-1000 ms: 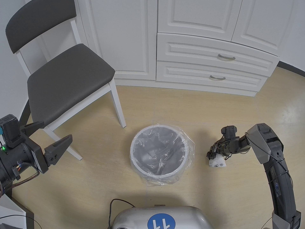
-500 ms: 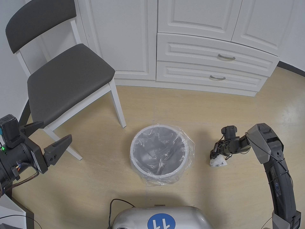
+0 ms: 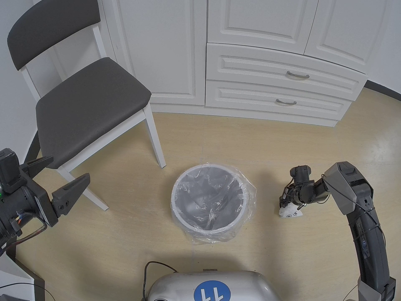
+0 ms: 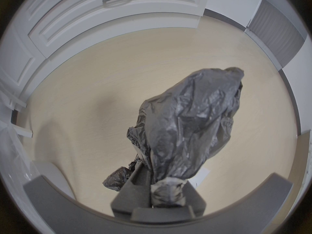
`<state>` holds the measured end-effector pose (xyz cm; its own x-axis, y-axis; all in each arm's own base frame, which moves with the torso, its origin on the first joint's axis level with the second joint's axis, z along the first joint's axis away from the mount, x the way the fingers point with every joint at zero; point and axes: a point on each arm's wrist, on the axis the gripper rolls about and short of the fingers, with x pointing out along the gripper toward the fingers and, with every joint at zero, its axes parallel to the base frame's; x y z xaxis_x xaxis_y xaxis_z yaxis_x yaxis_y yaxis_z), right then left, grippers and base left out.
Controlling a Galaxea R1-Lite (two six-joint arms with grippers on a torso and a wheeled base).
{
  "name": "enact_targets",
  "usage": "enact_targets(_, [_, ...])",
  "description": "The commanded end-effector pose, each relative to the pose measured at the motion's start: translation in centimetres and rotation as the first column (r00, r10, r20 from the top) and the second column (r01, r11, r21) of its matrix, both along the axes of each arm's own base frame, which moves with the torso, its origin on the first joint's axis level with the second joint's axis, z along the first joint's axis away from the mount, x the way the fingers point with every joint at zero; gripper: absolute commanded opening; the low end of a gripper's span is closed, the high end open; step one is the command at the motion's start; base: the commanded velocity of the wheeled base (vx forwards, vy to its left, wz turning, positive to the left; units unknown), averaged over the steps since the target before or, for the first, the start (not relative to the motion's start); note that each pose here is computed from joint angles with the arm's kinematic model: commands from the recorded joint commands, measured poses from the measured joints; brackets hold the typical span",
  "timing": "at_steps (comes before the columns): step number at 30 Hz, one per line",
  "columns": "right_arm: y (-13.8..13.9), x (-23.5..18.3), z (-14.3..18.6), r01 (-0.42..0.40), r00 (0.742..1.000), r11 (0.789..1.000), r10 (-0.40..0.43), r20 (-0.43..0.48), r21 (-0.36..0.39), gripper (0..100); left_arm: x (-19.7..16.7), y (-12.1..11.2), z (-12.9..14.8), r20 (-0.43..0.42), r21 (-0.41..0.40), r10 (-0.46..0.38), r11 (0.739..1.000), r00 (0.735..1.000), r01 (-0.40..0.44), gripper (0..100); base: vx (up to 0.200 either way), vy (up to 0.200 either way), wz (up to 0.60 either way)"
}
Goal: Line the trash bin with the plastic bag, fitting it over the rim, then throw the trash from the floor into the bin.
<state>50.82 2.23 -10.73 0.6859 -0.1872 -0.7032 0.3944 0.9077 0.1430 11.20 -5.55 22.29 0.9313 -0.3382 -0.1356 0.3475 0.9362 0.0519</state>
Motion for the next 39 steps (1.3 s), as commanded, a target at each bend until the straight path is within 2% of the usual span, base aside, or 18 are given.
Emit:
enact_targets(1, [-0.1,0.0,0.2,0.024,1.000,1.000,-0.024,0.003,0.007,0,-0.5,0.3,0.4,0.029,-0.002,0.000,1.000,1.000,0.000,100,0.000,0.000,0.00])
enact_targets(10, [0.2,-0.1,0.3,0.055,0.998,0.998,-0.056,0.015,0.027,0,-0.5,0.3,0.2,0.027,0.010,-0.001,1.000,1.000,0.001,100,0.000,0.000,0.00])
enact_targets(17, [0.1,-0.1,0.3,0.076,0.997,0.997,-0.076,-0.028,0.005,0,-0.3,0.2,-0.2,0.008,0.021,-0.002,1.000,1.000,0.002,100,0.000,0.000,0.00])
enact_targets(27, [0.2,-0.5,0.9,0.099,0.995,0.994,-0.100,-0.024,-0.042,0,-0.3,0.2,-0.7,0.006,0.068,-0.008,0.998,1.000,0.008,100,0.000,0.000,0.00])
enact_targets(31, [1.3,-2.5,5.5,0.045,0.998,0.997,-0.047,-0.037,-0.055,0,-0.5,0.3,-0.6,0.014,0.064,-0.008,0.998,1.000,0.007,100,0.000,0.000,0.00])
enact_targets(32, [1.3,-2.6,5.7,0.043,0.998,0.997,-0.045,-0.037,-0.057,0,-0.5,0.3,-0.6,0.014,0.064,-0.008,0.998,1.000,0.007,100,0.000,0.000,0.00])
enact_targets(33, [1.8,-4.1,7.5,-0.008,0.998,0.998,0.004,-0.058,-0.067,0,-0.5,0.3,-0.5,0.018,0.062,-0.008,0.998,1.000,0.007,100,0.000,0.000,0.00])
enact_targets(35, [2.0,-5.3,8.4,-0.054,0.996,0.996,0.047,-0.080,-0.076,0,-0.6,0.3,-0.5,0.020,0.063,-0.008,0.998,1.000,0.007,100,0.000,0.000,0.00])
enact_targets(37, [1.9,-8.0,10.6,-0.150,0.983,0.981,0.134,-0.123,-0.127,0,-0.6,0.4,-0.5,0.024,0.061,-0.005,0.998,1.000,0.004,100,0.000,0.000,0.00])
enact_targets(39, [1.2,-9.9,11.4,-0.214,0.969,0.960,0.184,-0.167,-0.178,0,-0.7,0.4,-0.3,0.031,0.057,-0.005,0.998,1.000,0.003,100,0.000,0.000,0.00])
